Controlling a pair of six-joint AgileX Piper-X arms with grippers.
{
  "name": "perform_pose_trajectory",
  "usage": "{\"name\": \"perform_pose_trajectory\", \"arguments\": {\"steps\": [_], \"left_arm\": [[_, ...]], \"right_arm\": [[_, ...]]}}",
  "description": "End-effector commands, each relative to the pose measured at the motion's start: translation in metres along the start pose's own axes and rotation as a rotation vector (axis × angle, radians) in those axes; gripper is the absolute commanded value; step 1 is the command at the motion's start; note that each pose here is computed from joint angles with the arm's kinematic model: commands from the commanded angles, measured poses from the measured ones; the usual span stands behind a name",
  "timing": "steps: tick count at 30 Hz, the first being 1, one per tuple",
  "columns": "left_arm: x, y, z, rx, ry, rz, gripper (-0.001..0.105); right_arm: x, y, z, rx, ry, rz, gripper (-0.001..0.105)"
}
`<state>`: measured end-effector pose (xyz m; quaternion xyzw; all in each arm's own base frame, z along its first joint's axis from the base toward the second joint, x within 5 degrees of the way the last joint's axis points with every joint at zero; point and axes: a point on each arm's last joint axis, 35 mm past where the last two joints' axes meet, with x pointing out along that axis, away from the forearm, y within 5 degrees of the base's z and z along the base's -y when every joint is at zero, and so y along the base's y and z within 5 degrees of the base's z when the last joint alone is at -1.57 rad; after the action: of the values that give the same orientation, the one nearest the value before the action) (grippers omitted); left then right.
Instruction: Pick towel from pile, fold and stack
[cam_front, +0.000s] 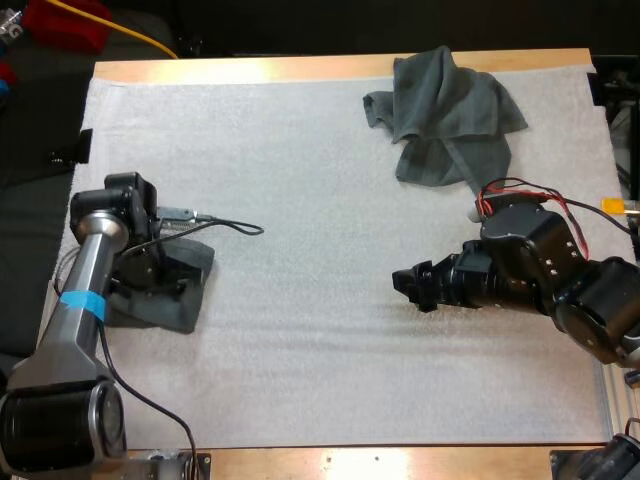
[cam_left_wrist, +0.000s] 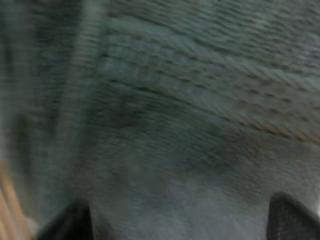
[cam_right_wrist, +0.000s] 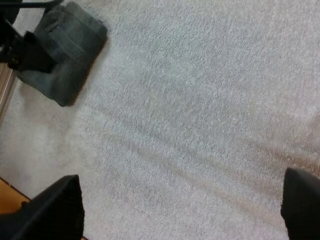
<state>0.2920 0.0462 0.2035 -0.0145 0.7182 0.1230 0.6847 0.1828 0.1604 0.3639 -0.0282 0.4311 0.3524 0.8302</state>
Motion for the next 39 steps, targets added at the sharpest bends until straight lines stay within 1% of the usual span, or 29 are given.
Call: {"name": "perform_pose_trajectory", "arguments": {"steps": [1, 3, 4, 5, 6, 8, 10, 11, 12, 14, 17, 22, 28, 30, 35, 39], "left_arm": [[-0.011, 0.006, -0.002, -0.023, -0.016, 0.031, 0.068], [-0.015, 0.014, -0.005, -0.053, -0.028, 0.026, 0.068], [-0.017, 0.022, -0.006, -0.089, -0.035, 0.020, 0.068], [-0.018, 0.029, -0.008, -0.128, -0.036, -0.002, 0.068], [-0.019, 0.032, -0.008, -0.141, -0.038, -0.026, 0.068], [-0.017, 0.047, -0.011, -0.214, -0.028, -0.158, 0.068], [-0.015, 0.056, -0.013, -0.255, -0.022, -0.248, 0.068], [-0.013, 0.061, -0.014, -0.284, -0.024, -0.319, 0.068], [-0.012, 0.063, -0.014, -0.301, -0.024, -0.341, 0.068], [-0.007, 0.071, -0.016, -0.351, -0.037, -0.421, 0.068], [-0.004, 0.079, -0.016, -0.409, -0.054, -0.428, 0.068], [-0.002, 0.089, -0.014, -0.469, -0.087, -0.423, 0.068], [-0.001, 0.093, -0.011, -0.482, -0.119, -0.398, 0.068], [0.003, 0.093, -0.009, -0.487, -0.109, -0.398, 0.067], [0.021, 0.092, -0.004, -0.500, -0.043, -0.400, 0.067], [0.027, 0.091, -0.001, -0.501, -0.031, -0.402, 0.067]], "right_arm": [[-0.002, 0.001, 0.001, -0.001, -0.010, 0.010, 0.078], [-0.002, 0.001, 0.001, -0.001, -0.010, 0.010, 0.078], [-0.002, 0.001, 0.001, -0.003, -0.011, 0.010, 0.078], [-0.002, 0.001, 0.001, -0.003, -0.010, 0.015, 0.078], [-0.002, 0.001, 0.001, -0.003, -0.009, 0.016, 0.078], [-0.002, 0.002, 0.001, -0.003, -0.005, 0.039, 0.078], [-0.002, 0.002, 0.001, -0.003, -0.002, 0.057, 0.078], [-0.002, 0.003, 0.001, -0.003, -0.001, 0.062, 0.078], [-0.002, 0.003, 0.001, -0.003, -0.001, 0.062, 0.078], [-0.002, 0.003, 0.001, -0.003, -0.001, 0.062, 0.078], [-0.002, 0.003, 0.001, -0.001, -0.001, 0.062, 0.078], [-0.002, 0.003, 0.001, 0.001, -0.001, 0.062, 0.078], [-0.002, 0.003, 0.001, 0.001, -0.001, 0.062, 0.078], [-0.002, 0.003, 0.001, 0.001, -0.001, 0.062, 0.078], [-0.002, 0.003, 0.001, 0.001, -0.001, 0.062, 0.078], [-0.002, 0.003, 0.001, 0.001, -0.001, 0.062, 0.078]]}}
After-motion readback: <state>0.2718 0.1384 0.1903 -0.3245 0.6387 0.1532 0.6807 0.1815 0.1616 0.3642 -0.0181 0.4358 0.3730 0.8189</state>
